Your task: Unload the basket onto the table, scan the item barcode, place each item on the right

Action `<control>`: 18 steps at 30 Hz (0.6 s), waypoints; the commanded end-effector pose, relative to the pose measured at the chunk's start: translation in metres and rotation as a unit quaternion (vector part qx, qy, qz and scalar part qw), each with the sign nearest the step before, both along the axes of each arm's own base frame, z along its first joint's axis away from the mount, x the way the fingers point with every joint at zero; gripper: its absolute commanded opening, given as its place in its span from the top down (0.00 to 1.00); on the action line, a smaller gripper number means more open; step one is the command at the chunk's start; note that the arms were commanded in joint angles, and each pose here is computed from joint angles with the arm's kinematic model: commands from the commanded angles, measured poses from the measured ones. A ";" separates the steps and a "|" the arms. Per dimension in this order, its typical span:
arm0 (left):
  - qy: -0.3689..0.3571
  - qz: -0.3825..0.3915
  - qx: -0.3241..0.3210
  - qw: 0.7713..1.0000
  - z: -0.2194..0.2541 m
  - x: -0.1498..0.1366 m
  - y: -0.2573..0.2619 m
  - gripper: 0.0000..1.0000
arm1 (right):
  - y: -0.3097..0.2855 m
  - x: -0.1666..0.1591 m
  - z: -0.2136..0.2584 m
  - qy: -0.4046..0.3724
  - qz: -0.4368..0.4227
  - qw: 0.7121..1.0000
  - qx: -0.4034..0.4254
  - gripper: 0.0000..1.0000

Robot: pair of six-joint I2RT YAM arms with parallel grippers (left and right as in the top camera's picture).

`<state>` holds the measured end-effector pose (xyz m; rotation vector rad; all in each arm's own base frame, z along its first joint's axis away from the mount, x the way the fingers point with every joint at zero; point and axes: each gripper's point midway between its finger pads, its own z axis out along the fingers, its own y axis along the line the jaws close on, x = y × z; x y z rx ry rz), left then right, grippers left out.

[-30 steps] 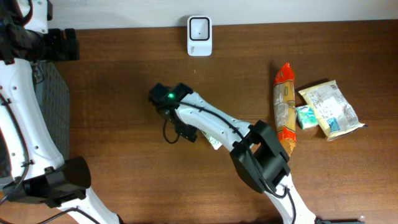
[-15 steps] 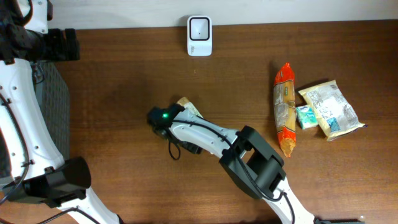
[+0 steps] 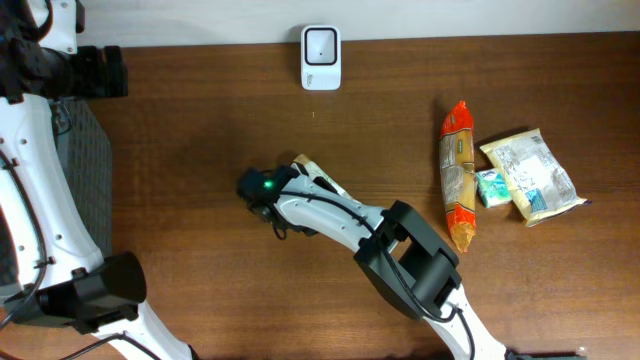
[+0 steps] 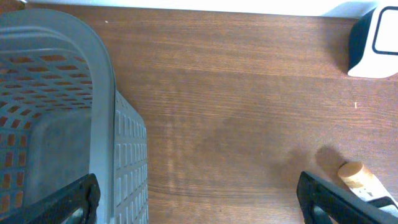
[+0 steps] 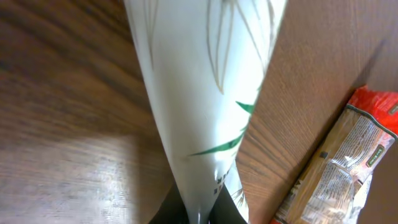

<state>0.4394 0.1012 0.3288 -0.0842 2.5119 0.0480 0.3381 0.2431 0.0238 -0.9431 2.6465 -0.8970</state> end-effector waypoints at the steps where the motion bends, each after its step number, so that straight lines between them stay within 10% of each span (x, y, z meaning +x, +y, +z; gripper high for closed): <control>1: -0.004 -0.005 0.003 1.000 0.003 0.000 0.002 0.01 | 0.027 -0.019 0.015 0.098 0.001 0.991 0.094 0.96; 5: -0.004 -0.005 0.003 1.000 0.003 0.000 0.002 0.01 | 0.115 -0.050 0.097 0.300 0.072 0.852 0.422 0.96; 10: -0.004 -0.005 0.003 1.000 0.003 0.000 0.002 0.01 | 0.121 -0.057 0.089 0.420 0.041 0.680 0.600 0.96; 16: -0.004 -0.005 0.003 1.000 0.003 0.000 0.002 0.01 | 0.111 -0.056 0.041 0.422 -0.001 0.670 0.611 0.96; 18: -0.004 -0.005 0.003 1.000 0.003 0.000 0.002 0.01 | 0.097 -0.045 0.025 0.400 -0.025 0.705 0.584 0.96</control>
